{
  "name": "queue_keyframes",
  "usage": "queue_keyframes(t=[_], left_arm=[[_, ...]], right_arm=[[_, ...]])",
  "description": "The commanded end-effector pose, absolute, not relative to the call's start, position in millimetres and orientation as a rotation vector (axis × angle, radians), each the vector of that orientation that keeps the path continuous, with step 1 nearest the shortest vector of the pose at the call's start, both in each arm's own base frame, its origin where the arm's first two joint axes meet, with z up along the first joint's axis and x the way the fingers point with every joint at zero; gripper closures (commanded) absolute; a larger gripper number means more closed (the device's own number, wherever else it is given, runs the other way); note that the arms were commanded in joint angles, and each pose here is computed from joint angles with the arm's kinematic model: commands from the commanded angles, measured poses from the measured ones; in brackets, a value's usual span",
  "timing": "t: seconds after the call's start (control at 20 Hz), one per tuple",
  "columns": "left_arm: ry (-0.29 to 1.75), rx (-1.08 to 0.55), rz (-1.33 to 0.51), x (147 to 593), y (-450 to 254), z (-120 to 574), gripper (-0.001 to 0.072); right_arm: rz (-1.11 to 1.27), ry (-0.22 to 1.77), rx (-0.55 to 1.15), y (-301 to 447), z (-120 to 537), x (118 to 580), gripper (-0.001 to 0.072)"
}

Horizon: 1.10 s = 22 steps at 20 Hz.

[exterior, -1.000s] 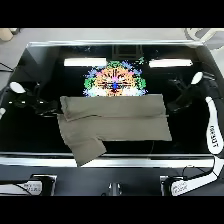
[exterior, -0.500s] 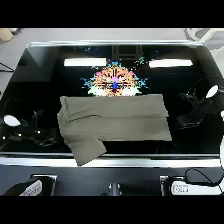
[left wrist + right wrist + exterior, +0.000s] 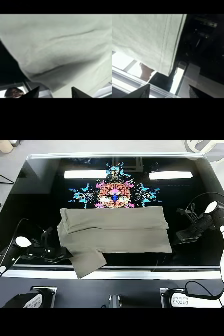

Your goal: Fold the shirts.

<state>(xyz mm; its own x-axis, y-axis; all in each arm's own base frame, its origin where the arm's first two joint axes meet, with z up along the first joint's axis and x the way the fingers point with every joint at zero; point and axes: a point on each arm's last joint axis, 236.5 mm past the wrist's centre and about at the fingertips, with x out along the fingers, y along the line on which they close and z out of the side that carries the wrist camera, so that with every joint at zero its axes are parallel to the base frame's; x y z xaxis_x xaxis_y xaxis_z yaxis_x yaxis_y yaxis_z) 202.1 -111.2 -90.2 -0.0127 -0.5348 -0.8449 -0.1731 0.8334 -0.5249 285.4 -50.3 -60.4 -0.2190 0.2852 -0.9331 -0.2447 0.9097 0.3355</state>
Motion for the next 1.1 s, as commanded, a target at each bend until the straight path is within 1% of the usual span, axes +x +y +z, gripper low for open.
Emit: queue_keyframes(t=[0.0,0.05,0.1,0.15,0.2,0.25,0.4,0.6,0.7,0.9,1.05], left_arm=[[1.560,-0.571,-0.286,208.4,-117.7,-94.5,0.0258],[1.549,-0.579,-0.267,211.3,-118.5,-96.2,0.0258],[1.545,-0.580,-0.258,212.1,-120.1,-97.7,0.0281],[1.544,-0.570,-0.262,210.9,-122.5,-99.5,0.0383],[1.550,-0.559,-0.270,207.8,-125.3,-101.2,0.0488],[1.554,-0.551,-0.278,206.0,-127.1,-101.6,0.0664],[1.526,-0.549,-0.291,208.9,-129.2,-94.9,0.0675],[1.472,-0.540,-0.306,213.7,-129.4,-82.7,0.0675],[1.458,-0.537,-0.310,214.9,-129.6,-79.3,0.0675],[1.446,-0.534,-0.320,214.4,-130.3,-74.6,0.0675],[1.436,-0.531,-0.322,215.1,-130.3,-72.5,0.0675]], right_arm=[[0.490,1.729,0.033,-49.6,-60.8,283.8,0.0219],[0.495,1.741,0.040,-47.8,-62.4,278.6,0.0196],[0.503,1.756,0.051,-45.0,-66.0,271.9,0.0101],[0.519,1.774,0.072,-39.5,-70.9,263.4,0.0075],[0.546,1.784,0.087,-33.8,-75.3,256.6,0.0074],[0.562,1.791,0.103,-28.9,-79.4,251.2,0.0075],[0.608,1.788,0.155,-14.5,-85.3,243.1,0.0076],[0.576,1.757,0.168,-13.9,-89.3,251.6,0.0081],[0.546,1.734,0.162,-16.8,-92.7,258.7,0.0100],[0.517,1.730,0.129,-24.7,-96.7,261.4,0.0101],[0.485,1.734,0.158,-24.1,-100.2,262.6,0.0133]])
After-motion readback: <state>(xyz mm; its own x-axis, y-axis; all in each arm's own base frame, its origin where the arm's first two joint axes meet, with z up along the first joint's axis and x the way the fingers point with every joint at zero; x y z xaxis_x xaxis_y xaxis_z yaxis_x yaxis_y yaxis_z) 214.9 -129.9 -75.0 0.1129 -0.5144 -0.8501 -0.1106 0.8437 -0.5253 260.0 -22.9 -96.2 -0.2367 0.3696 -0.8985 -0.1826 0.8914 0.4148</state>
